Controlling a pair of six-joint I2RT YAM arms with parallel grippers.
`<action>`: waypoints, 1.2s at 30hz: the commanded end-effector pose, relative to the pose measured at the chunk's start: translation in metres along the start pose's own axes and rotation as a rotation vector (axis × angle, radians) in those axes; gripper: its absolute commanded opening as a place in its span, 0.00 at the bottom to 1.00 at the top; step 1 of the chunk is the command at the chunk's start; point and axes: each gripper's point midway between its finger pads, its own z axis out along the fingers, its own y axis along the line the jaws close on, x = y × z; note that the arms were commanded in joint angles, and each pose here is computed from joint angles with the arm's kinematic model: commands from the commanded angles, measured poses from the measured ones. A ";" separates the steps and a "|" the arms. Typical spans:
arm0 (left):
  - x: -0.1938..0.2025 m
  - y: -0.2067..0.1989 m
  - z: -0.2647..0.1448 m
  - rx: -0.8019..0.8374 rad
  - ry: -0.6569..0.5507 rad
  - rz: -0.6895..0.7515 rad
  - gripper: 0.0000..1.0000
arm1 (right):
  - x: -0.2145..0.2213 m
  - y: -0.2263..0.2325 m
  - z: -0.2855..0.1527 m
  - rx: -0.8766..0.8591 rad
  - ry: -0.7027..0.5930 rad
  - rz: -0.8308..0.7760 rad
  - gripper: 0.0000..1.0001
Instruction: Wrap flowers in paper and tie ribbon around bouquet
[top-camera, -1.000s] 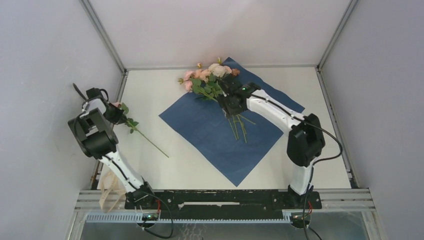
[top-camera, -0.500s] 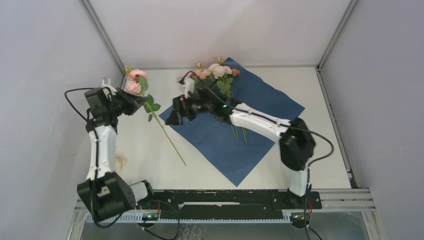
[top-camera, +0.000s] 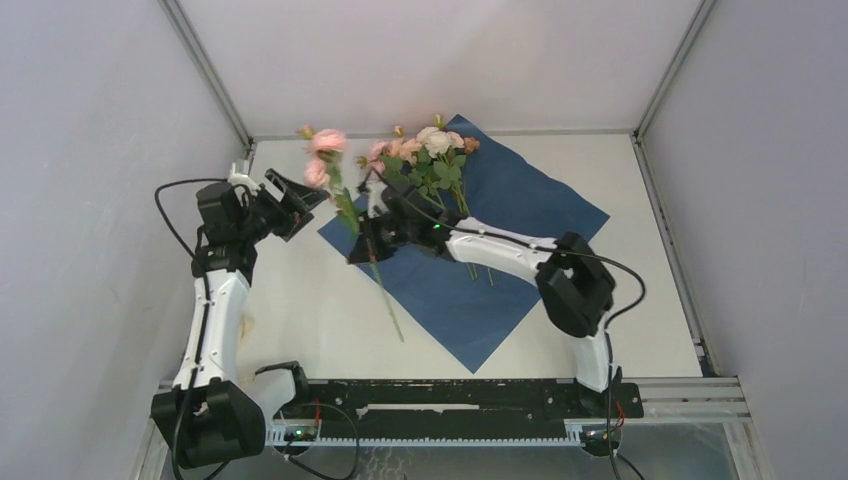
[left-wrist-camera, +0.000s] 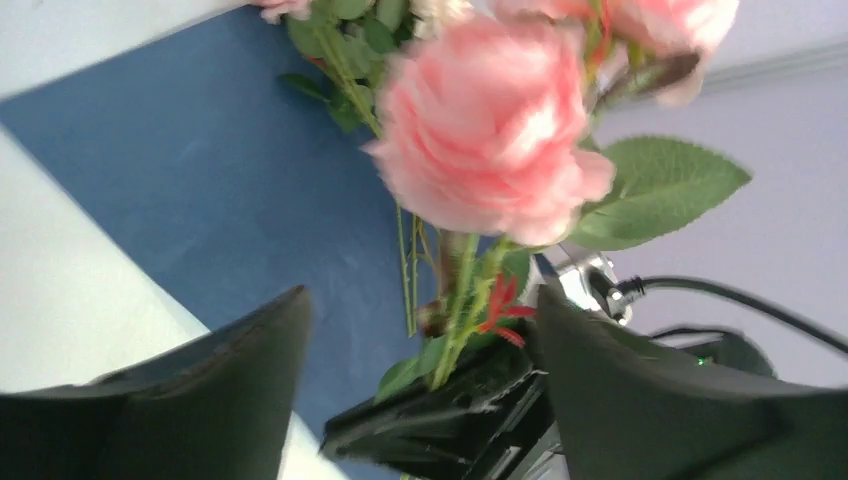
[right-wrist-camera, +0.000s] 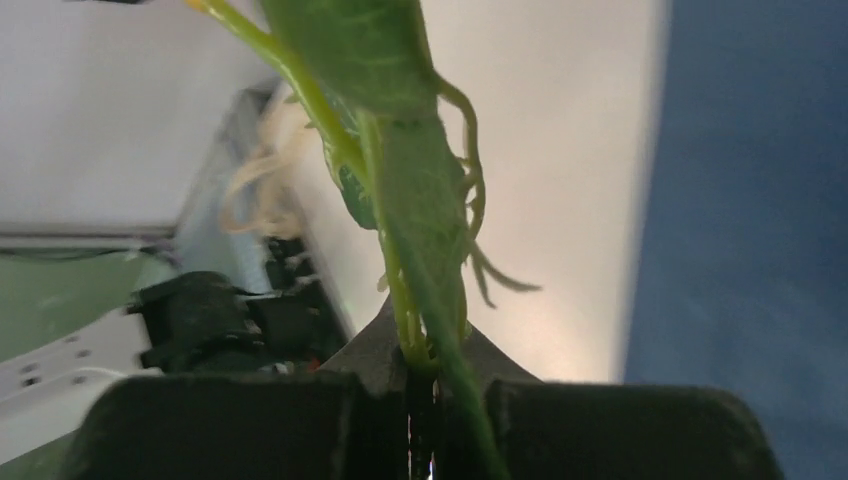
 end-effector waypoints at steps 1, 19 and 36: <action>0.005 0.058 0.005 -0.234 -0.041 -0.007 0.99 | -0.053 -0.077 -0.096 0.413 -0.171 -0.043 0.00; 0.039 0.101 0.040 -0.355 0.052 0.187 1.00 | -0.072 -0.262 -0.222 1.053 0.075 -0.031 0.77; 0.002 0.081 0.204 -0.399 0.406 0.251 0.26 | -0.116 -0.399 -0.286 0.856 -0.249 0.512 0.71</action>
